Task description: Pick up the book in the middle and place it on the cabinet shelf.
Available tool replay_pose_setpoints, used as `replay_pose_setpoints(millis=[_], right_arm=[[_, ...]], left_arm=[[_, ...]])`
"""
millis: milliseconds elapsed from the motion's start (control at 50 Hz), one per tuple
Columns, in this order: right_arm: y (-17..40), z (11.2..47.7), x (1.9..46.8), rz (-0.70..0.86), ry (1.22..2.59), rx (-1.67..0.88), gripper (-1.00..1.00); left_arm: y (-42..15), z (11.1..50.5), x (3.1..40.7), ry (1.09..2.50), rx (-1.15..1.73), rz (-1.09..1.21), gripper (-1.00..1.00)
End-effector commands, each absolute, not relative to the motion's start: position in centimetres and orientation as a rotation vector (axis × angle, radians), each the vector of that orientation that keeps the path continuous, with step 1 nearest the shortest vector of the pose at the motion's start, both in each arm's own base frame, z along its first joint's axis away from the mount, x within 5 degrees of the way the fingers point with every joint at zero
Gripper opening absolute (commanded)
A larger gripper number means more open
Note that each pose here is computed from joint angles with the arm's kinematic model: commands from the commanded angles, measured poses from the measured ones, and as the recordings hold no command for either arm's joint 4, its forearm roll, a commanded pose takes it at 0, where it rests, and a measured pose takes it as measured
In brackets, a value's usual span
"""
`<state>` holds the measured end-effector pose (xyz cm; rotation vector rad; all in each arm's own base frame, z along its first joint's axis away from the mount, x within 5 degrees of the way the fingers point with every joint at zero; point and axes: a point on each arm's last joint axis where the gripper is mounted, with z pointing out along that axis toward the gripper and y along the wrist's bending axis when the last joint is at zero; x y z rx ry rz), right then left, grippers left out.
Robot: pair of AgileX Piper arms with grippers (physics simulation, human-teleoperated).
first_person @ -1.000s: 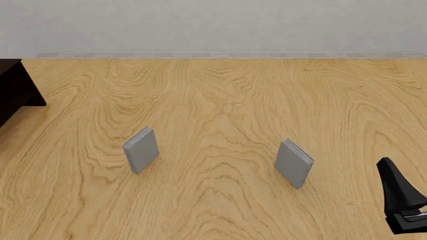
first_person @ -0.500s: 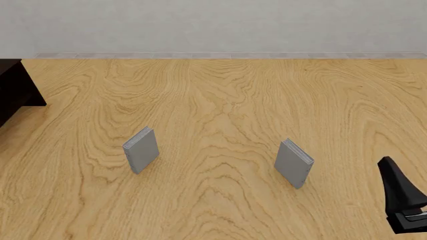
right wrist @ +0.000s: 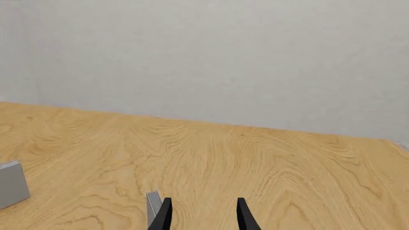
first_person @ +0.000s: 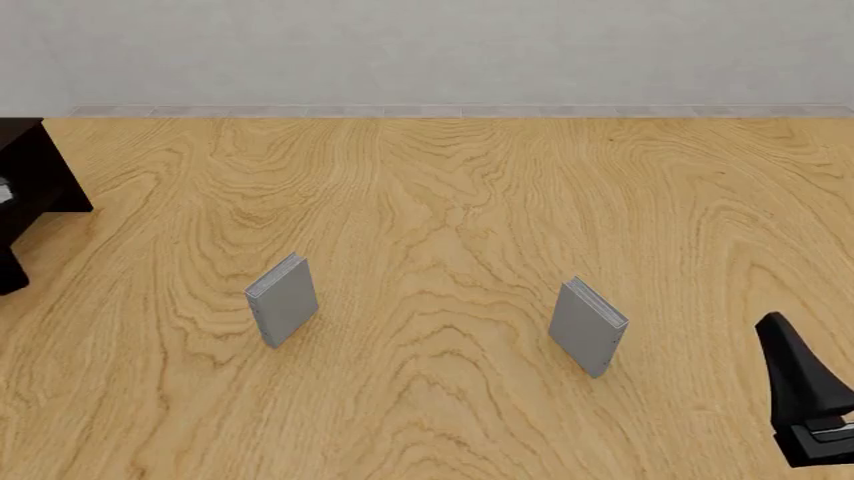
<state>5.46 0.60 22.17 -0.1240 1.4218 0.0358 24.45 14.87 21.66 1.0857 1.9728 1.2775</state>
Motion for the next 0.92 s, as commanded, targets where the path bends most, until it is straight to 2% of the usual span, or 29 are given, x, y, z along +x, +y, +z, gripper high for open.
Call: replay_pose_setpoints(millis=[20, 140, 220, 460, 920], right_arm=[[0.6, 22.1, 5.5, 0.037, 1.421, -0.122, 1.00], [0.6, 22.4, 5.4, 0.038, 1.420, -0.123, 1.00], [0.6, 22.2, 5.5, 0.039, 1.420, -0.123, 1.00], [0.6, 22.2, 5.5, 0.040, 1.420, -0.125, 1.00], [0.6, 22.3, 5.4, 0.041, 1.418, -0.123, 1.00]], left_arm=[[13.4, 22.8, 23.2, 1.975, 1.094, 1.243, 1.00], [13.0, 23.9, 22.6, 1.937, 1.084, 1.280, 1.00], [12.3, 26.3, 22.3, 1.893, 1.044, 1.291, 1.00], [11.0, 28.2, 21.2, 1.847, 1.003, 1.283, 1.00], [9.6, 27.4, 20.0, 1.826, 1.021, 1.262, 1.00]])
